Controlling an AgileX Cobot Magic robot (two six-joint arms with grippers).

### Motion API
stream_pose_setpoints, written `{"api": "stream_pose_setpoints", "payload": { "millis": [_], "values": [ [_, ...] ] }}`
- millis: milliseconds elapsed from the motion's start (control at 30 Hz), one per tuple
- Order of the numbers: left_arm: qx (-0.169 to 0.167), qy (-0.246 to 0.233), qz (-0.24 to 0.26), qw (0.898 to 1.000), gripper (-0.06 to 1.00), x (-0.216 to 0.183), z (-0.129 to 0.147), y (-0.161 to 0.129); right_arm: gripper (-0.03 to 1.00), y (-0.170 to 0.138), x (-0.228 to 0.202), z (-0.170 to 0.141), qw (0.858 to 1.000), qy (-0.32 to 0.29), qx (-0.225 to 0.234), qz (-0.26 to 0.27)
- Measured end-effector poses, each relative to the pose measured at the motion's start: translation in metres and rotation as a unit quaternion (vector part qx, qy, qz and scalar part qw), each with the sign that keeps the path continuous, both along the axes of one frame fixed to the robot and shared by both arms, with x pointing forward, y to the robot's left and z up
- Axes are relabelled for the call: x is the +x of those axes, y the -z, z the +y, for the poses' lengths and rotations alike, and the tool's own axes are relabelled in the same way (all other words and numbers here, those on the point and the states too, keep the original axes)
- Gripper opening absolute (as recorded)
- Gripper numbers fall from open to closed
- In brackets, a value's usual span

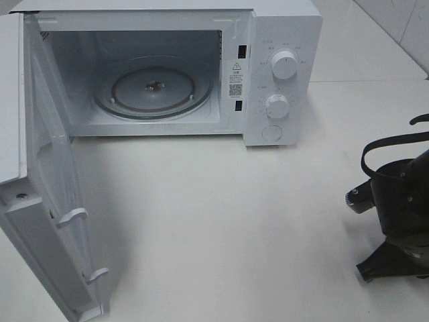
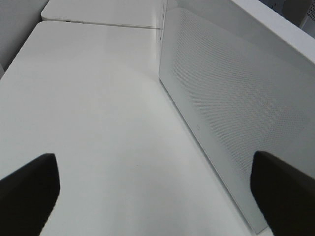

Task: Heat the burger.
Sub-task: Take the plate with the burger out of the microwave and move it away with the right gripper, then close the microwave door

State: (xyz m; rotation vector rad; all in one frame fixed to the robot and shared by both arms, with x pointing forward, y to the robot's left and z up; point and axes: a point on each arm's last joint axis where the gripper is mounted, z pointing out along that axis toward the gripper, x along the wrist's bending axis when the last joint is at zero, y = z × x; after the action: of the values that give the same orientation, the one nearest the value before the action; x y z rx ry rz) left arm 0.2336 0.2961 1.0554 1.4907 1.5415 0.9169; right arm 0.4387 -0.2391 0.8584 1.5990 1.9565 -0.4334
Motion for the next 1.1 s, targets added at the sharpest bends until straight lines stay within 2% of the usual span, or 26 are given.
{"api": "stream_pose_setpoints", "payload": {
  "millis": [133, 200, 233, 267, 333, 367, 433, 500, 567, 667, 733, 867, 1100],
  "values": [
    [0.000, 0.000, 0.000, 1.000, 0.97, 0.000, 0.000, 0.000, 0.21, 0.000, 0.000, 0.000, 1.000, 0.001, -0.003, 0.001],
    [0.000, 0.000, 0.000, 1.000, 0.97, 0.000, 0.000, 0.000, 0.31, -0.001, -0.001, -0.002, 1.000, 0.004, -0.012, 0.005],
    [0.000, 0.000, 0.000, 1.000, 0.97, 0.000, 0.000, 0.000, 0.31, -0.001, -0.001, -0.002, 1.000, 0.004, -0.012, 0.005],
    [0.000, 0.000, 0.000, 1.000, 0.97, 0.000, 0.000, 0.000, 0.38, -0.002, -0.002, -0.002, 1.000, 0.010, -0.015, 0.007],
    [0.000, 0.000, 0.000, 1.000, 0.97, 0.000, 0.000, 0.000, 0.42, -0.005, -0.003, -0.003, 1.000, 0.013, -0.015, 0.006],
    [0.000, 0.000, 0.000, 1.000, 0.97, 0.000, 0.000, 0.000, 0.47, -0.006, -0.003, -0.003, 1.000, 0.015, -0.012, 0.007],
    [0.000, 0.000, 0.000, 1.000, 0.97, 0.000, 0.000, 0.000, 0.51, -0.011, -0.004, -0.001, 1.000, 0.020, 0.005, 0.002],
    [0.000, 0.000, 0.000, 1.000, 0.97, 0.000, 0.000, 0.000, 0.52, -0.013, -0.005, 0.000, 1.000, 0.022, 0.017, -0.001],
    [0.000, 0.000, 0.000, 1.000, 0.97, 0.000, 0.000, 0.000, 0.55, -0.024, -0.006, 0.005, 0.998, 0.024, 0.064, -0.015],
    [0.000, 0.000, 0.000, 1.000, 0.97, 0.000, 0.000, 0.000, 0.55, -0.028, -0.007, 0.005, 0.997, 0.023, 0.072, -0.018],
    [0.000, 0.000, 0.000, 1.000, 0.97, 0.000, 0.000, 0.000, 0.55, -0.041, -0.010, 0.006, 0.995, 0.022, 0.096, -0.025],
    [0.000, 0.000, 0.000, 1.000, 0.97, 0.000, 0.000, 0.000, 0.55, -0.051, -0.013, 0.007, 0.993, 0.012, 0.115, -0.027],
    [0.000, 0.000, 0.000, 1.000, 0.97, 0.000, 0.000, 0.000, 0.57, -0.087, -0.027, 0.005, 0.985, -0.021, 0.167, -0.046]
  ]
}}
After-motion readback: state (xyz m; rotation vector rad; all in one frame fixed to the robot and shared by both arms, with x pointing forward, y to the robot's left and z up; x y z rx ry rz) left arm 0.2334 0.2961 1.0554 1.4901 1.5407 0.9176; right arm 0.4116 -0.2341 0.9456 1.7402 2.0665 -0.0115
